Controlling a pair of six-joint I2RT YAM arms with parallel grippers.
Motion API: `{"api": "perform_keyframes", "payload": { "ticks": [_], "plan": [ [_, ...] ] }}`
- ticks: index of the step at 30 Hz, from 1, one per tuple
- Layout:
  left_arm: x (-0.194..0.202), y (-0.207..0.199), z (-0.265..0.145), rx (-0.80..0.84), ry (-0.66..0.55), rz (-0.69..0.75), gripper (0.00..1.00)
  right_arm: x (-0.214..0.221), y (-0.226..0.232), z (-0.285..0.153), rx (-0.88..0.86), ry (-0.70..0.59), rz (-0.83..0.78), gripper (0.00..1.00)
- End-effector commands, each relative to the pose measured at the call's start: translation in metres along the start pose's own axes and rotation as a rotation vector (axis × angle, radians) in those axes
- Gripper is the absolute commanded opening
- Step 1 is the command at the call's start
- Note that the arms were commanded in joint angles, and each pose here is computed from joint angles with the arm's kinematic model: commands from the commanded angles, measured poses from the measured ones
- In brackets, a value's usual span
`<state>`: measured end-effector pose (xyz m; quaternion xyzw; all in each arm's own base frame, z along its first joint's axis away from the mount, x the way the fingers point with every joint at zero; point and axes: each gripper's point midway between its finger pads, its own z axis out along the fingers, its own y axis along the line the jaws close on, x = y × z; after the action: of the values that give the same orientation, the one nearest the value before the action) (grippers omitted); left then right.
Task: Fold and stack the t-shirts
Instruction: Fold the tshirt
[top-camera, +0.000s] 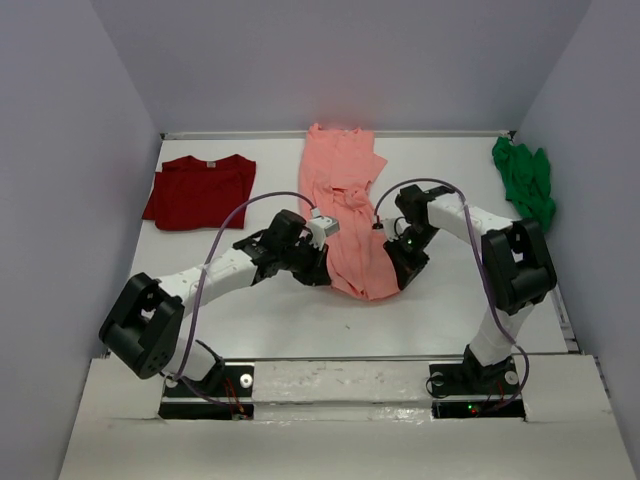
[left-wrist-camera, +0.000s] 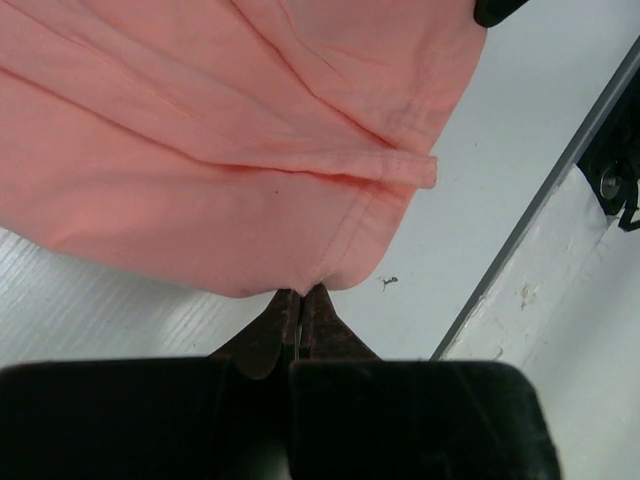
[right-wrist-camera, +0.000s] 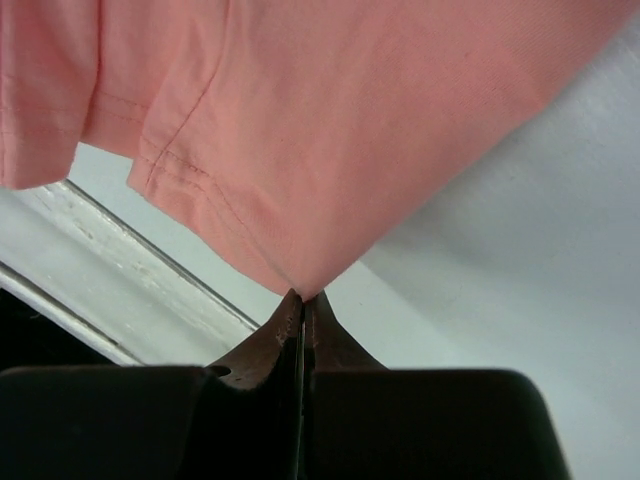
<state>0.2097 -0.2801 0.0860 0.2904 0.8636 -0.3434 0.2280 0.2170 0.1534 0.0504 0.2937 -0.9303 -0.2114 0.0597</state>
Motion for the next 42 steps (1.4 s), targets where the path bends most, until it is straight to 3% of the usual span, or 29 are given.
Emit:
{"api": "perform_keyframes", "payload": {
  "ticks": [1, 18, 31, 42],
  "plan": [
    [-0.014, -0.017, -0.015, 0.055, -0.029, 0.116, 0.00, -0.001, 0.014, -0.029, -0.012, -0.036, -0.053, 0.00],
    [-0.004, -0.046, -0.033, 0.206, 0.013, 0.215, 0.00, 0.031, 0.040, -0.063, -0.069, 0.022, -0.158, 0.00],
    [-0.034, -0.040, -0.050, 0.134, -0.053, 0.291, 0.00, 0.036, 0.059, -0.085, -0.121, -0.003, -0.229, 0.00],
    [-0.074, -0.010, -0.055, -0.037, -0.155, 0.268, 0.00, -0.021, 0.036, -0.114, 0.109, -0.231, -0.239, 0.00]
  ]
}}
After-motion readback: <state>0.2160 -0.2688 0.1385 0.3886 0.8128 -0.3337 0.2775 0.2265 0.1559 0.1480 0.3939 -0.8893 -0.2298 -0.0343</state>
